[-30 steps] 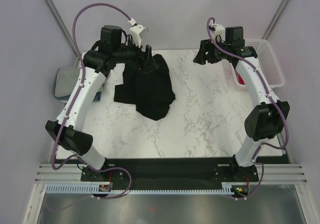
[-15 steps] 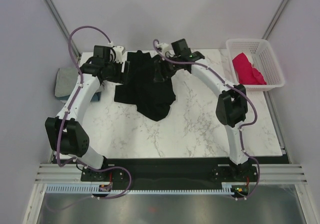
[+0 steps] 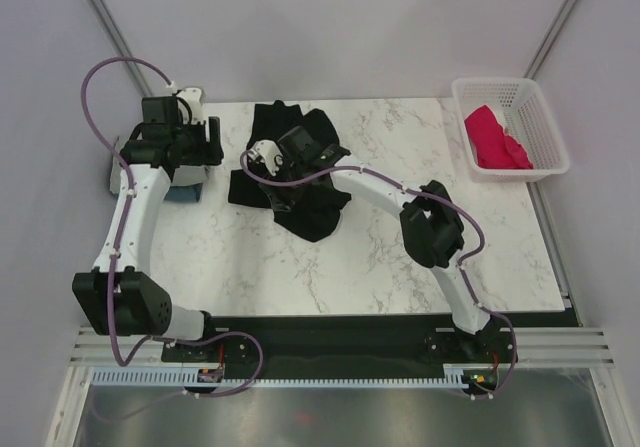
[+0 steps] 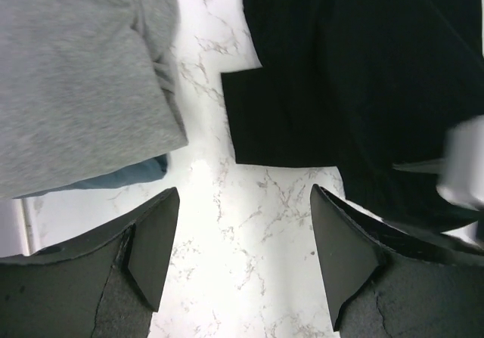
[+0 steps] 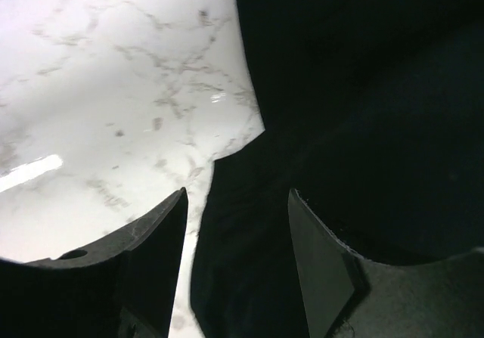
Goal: Fold and stack the t-shirts
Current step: Flatten the tshirt out
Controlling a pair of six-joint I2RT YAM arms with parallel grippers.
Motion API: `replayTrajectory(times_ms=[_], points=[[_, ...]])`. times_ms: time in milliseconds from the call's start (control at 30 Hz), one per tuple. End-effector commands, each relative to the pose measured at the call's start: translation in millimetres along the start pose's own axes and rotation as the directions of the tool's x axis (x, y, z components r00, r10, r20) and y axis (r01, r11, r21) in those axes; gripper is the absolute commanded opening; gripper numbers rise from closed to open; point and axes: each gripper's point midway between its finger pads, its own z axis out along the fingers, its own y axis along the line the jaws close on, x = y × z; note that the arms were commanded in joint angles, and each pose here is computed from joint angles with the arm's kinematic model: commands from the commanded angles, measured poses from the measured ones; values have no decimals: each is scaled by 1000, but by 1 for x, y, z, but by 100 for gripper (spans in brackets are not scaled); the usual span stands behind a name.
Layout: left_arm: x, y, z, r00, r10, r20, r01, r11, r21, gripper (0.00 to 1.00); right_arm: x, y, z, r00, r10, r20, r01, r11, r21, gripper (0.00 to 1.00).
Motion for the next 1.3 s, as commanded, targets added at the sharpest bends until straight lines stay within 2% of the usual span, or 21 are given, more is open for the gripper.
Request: replayTrajectory(times_ms=[0, 300, 367, 433, 567, 633, 667, 700, 800, 933, 1033, 1167, 1200, 1267], points=[[-20, 10, -33, 992, -38, 118, 43, 998, -39, 77, 3, -37, 30, 1000, -13, 6, 12, 993, 117, 63], [-15, 28, -54, 986, -65, 156, 79, 993, -85, 77, 15, -64, 54, 996, -70, -46, 79, 971, 225, 59], [-11, 30, -56, 985, -68, 157, 83, 993, -89, 77, 17, -66, 56, 996, -74, -51, 84, 969, 232, 47], [-9, 31, -56, 985, -71, 156, 86, 992, -92, 77, 13, -66, 52, 996, -72, -45, 81, 968, 239, 27], [-1, 32, -51, 988, -76, 132, 89, 992, -92, 77, -2, -63, 25, 995, -94, -31, 99, 960, 260, 25], [8, 32, -44, 991, -82, 105, 92, 991, -92, 77, -23, -58, -2, 990, -139, -3, 135, 953, 271, 17], [11, 13, -39, 987, -136, 90, 135, 991, 13, 77, -29, -57, -11, 989, -150, 2, 143, 949, 280, 13], [12, 12, -33, 987, -141, 79, 140, 990, 20, 77, -40, -53, -28, 985, -169, 22, 155, 944, 292, 9], [16, 7, -18, 986, -156, 51, 153, 987, 58, 76, -51, -54, -64, 982, -188, 31, 167, 926, 339, 4], [15, 8, -5, 985, -169, 29, 167, 984, 63, 76, -56, -73, -123, 987, -140, 74, 96, 904, 418, 2], [20, 5, 8, 981, -193, -9, 193, 978, 78, 76, -44, -105, -176, 993, -62, 102, 4, 870, 493, 2], [32, -10, 25, 981, -179, -74, 187, 974, 130, 75, 23, -155, -228, 1000, 28, 11, -29, 784, 620, 2], [33, -14, 27, 982, -173, -80, 183, 974, 136, 75, 52, -166, -234, 997, 72, -32, -33, 751, 660, 9], [34, -25, 30, 984, -152, -90, 165, 974, 158, 75, 85, -190, -252, 986, 164, -38, -87, 686, 723, 23]])
